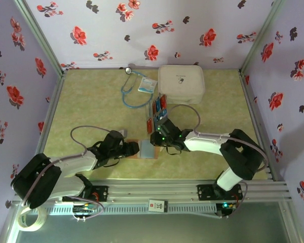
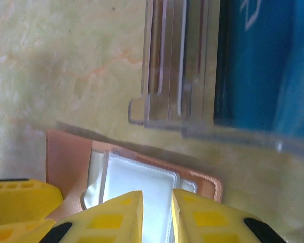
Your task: Put the credit cards into the card holder
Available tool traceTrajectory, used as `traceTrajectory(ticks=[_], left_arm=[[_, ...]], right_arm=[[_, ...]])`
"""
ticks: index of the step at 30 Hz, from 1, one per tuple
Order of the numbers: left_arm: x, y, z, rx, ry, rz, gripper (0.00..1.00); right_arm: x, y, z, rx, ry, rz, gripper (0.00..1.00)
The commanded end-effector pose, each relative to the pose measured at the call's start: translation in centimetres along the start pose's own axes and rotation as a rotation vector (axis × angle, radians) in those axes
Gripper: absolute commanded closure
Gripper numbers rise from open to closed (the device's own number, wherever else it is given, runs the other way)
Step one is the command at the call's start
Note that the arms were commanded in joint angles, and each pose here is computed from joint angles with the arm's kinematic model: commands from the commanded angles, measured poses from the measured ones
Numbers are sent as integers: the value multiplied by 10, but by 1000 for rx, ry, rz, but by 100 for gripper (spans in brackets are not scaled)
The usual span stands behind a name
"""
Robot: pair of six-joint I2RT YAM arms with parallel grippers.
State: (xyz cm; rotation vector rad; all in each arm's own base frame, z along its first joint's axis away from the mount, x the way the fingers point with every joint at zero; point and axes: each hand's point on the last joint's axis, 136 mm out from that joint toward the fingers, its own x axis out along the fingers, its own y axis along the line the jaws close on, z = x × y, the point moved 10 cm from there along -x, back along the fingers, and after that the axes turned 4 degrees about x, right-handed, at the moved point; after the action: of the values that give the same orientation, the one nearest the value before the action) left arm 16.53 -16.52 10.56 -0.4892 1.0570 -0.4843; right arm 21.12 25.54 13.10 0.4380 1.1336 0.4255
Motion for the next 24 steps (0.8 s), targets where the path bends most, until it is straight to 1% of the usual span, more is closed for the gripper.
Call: traceTrajectory(ticks=[1,8,12,18,24], left_arm=[[2,5,-3,14,20,23,45],[2,5,-2,14,15,19,45],[1,5,-2,11,15,20,45],[-1,7,-5,7,17,17,45],[-3,6,-6,2,16,6,45]], right_arm=[[5,-1,10,-21,-14,-30,79],[18,-2,20,-24,-7,-35,80],[15,1,22,-26,2,-14,80],[-9,6,18,-15,0,37,79],[-38,12,3,-35,-17,54,76]])
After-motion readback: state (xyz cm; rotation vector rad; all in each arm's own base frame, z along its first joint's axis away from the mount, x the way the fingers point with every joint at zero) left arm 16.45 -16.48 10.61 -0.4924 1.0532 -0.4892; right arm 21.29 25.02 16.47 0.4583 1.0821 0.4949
